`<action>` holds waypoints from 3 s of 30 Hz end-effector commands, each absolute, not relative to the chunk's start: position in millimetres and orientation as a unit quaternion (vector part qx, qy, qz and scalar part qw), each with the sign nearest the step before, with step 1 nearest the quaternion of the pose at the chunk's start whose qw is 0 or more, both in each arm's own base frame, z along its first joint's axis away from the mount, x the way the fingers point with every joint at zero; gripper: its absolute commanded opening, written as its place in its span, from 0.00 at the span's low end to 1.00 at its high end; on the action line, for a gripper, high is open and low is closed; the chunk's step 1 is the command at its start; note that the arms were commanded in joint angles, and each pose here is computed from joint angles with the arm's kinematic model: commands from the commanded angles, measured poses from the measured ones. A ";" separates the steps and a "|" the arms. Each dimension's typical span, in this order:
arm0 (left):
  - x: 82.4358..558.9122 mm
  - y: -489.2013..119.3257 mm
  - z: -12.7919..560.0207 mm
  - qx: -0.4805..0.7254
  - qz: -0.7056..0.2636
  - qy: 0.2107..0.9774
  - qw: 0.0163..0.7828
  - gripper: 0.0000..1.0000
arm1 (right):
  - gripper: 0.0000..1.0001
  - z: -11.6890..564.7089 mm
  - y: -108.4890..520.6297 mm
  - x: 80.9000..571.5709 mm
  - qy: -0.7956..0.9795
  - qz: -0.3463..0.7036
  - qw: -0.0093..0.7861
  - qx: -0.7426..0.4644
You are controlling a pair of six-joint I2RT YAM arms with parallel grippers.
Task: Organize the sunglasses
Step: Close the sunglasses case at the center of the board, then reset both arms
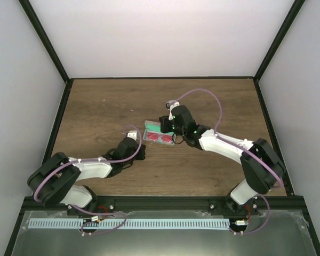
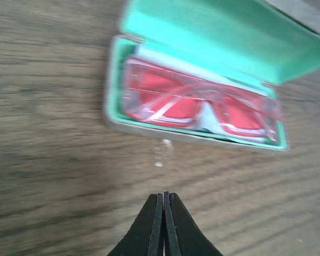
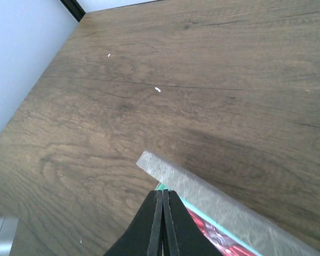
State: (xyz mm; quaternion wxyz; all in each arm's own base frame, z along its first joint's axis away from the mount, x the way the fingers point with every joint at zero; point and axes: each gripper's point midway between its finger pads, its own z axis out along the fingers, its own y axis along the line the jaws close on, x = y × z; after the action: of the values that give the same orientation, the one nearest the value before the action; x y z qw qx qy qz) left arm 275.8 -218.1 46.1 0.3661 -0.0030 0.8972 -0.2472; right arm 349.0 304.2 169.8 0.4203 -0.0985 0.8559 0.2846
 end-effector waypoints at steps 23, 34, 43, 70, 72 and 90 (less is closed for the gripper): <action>279.7 -274.1 -7.6 0.005 -0.272 0.909 0.316 0.04 | 0.03 70.6 307.5 353.7 0.906 0.270 0.303 -0.118; 272.2 -258.6 -7.6 -0.010 -0.251 0.910 0.329 0.04 | 0.03 28.4 302.9 330.4 0.916 0.278 0.264 -0.114; 262.7 -261.4 -10.9 -0.026 -0.219 0.909 0.354 0.04 | 0.03 19.4 299.8 319.6 0.919 0.275 0.258 -0.112; 254.4 -223.6 53.2 -0.035 -0.216 0.877 0.428 0.22 | 0.11 83.5 300.7 301.0 0.882 0.319 0.327 -0.116; 254.7 -220.7 70.2 -0.028 -0.214 0.871 0.441 0.41 | 0.26 100.1 295.4 300.3 0.874 0.321 0.348 -0.112; 243.1 -142.6 214.1 -0.089 -0.190 0.789 0.577 1.00 | 0.97 218.4 249.6 281.4 0.821 0.308 0.467 -0.114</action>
State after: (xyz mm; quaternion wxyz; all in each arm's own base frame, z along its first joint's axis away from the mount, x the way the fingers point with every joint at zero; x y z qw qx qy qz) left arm 245.6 -161.4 199.8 0.5617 -0.0894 0.7887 -0.2333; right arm 283.9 255.7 184.6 0.4421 -0.1083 0.8331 0.3142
